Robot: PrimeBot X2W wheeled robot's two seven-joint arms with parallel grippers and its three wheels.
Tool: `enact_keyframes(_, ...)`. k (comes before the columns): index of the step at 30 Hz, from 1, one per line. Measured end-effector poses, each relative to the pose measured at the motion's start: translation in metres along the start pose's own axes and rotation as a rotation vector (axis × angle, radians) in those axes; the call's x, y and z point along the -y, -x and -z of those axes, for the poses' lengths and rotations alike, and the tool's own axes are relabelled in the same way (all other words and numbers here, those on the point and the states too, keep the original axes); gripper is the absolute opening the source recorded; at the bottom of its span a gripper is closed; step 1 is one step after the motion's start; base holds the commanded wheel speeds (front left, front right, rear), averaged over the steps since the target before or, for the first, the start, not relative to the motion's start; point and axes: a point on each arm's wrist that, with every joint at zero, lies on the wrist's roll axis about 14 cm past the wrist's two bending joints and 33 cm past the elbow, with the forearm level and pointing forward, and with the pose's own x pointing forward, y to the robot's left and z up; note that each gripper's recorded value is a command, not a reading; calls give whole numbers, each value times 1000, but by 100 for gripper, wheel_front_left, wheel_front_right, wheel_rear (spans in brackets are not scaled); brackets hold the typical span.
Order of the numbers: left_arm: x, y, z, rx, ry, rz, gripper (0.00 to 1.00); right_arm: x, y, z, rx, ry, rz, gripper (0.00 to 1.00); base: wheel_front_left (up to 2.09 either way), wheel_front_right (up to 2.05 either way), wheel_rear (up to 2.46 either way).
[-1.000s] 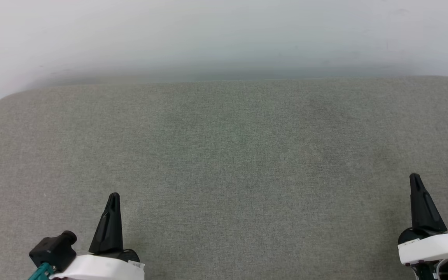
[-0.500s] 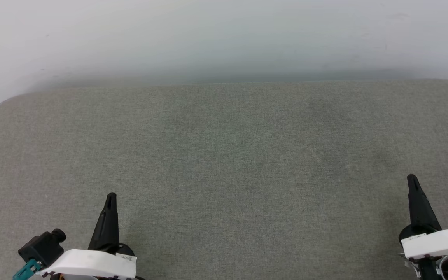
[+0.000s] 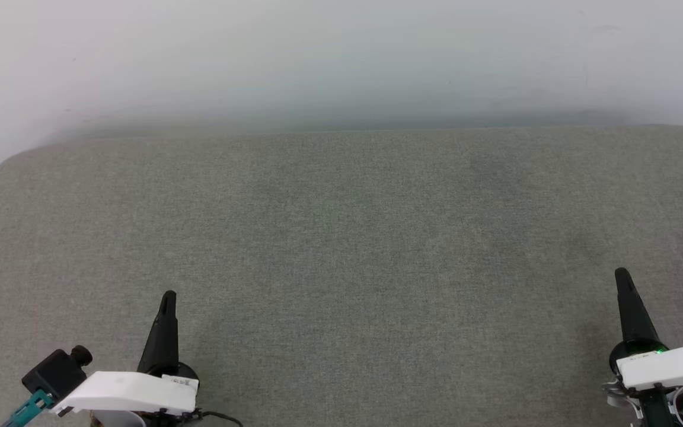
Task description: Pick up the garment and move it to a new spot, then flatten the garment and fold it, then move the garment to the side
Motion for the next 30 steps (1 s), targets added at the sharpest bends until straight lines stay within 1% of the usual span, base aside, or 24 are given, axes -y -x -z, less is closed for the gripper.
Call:
enact_keyframes(15, -2, -4, -2, -9, 177, -12, 0, -1, -1, 3, -16, -166, 9, 0, 0, 0, 0)
enact_keyframes(30, -3, -6, -4, -14, 330, -18, 0, -5, -2, 4, -21, -313, 4, 0, 0, 0, 0)
